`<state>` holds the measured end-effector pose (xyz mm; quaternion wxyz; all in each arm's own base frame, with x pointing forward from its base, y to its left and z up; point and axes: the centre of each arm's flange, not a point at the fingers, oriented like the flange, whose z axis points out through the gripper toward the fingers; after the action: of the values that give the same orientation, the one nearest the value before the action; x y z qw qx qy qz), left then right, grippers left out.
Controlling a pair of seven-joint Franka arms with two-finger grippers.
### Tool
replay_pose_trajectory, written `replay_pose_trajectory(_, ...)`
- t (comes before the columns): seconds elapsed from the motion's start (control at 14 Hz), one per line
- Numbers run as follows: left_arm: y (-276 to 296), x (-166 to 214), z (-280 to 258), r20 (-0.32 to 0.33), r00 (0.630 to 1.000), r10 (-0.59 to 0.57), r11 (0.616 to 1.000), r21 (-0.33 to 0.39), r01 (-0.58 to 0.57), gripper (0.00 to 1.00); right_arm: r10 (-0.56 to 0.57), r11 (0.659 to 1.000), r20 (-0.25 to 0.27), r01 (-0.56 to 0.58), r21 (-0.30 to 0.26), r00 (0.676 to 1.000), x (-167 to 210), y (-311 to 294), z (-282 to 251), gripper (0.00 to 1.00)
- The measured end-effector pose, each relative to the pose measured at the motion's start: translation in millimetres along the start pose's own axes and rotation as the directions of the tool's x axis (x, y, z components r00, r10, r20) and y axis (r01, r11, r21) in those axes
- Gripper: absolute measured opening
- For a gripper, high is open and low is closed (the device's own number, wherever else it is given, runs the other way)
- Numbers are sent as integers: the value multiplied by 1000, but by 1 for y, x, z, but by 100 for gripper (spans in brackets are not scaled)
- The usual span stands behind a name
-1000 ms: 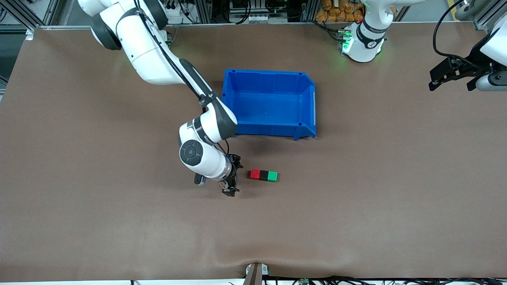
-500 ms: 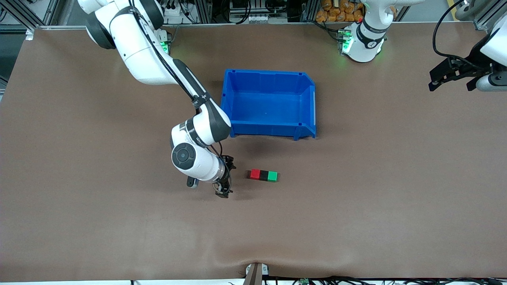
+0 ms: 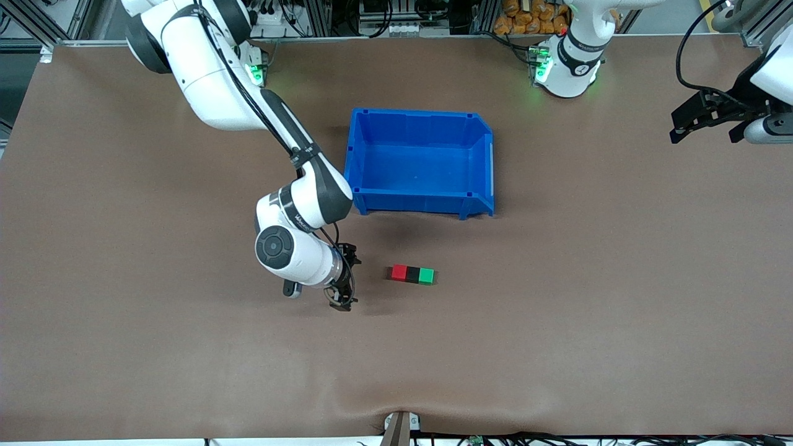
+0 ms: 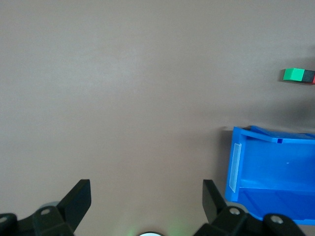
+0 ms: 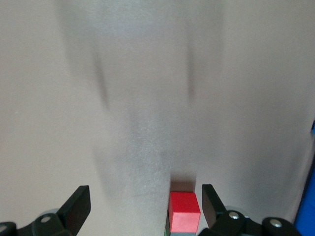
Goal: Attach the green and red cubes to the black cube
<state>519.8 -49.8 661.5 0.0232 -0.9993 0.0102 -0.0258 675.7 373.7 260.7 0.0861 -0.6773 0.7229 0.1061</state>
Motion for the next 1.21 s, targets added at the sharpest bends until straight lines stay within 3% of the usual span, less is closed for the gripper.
replay_pose_trajectory(0.29,1,1,2,4,1000,1,1000,0,-1,100,-35,999,36,36,-35,999,13,-7,-14,100)
replay_pose_trajectory(0.93,1,2,4,5,1000,1,1000,0,-1,100,-183,976,52,187,-107,982,50,-18,-55,100)
replay_pose_trajectory(1.21,1,2,4,5,1000,1,1000,0,-1,100,-283,953,67,289,-94,957,60,-24,-82,100)
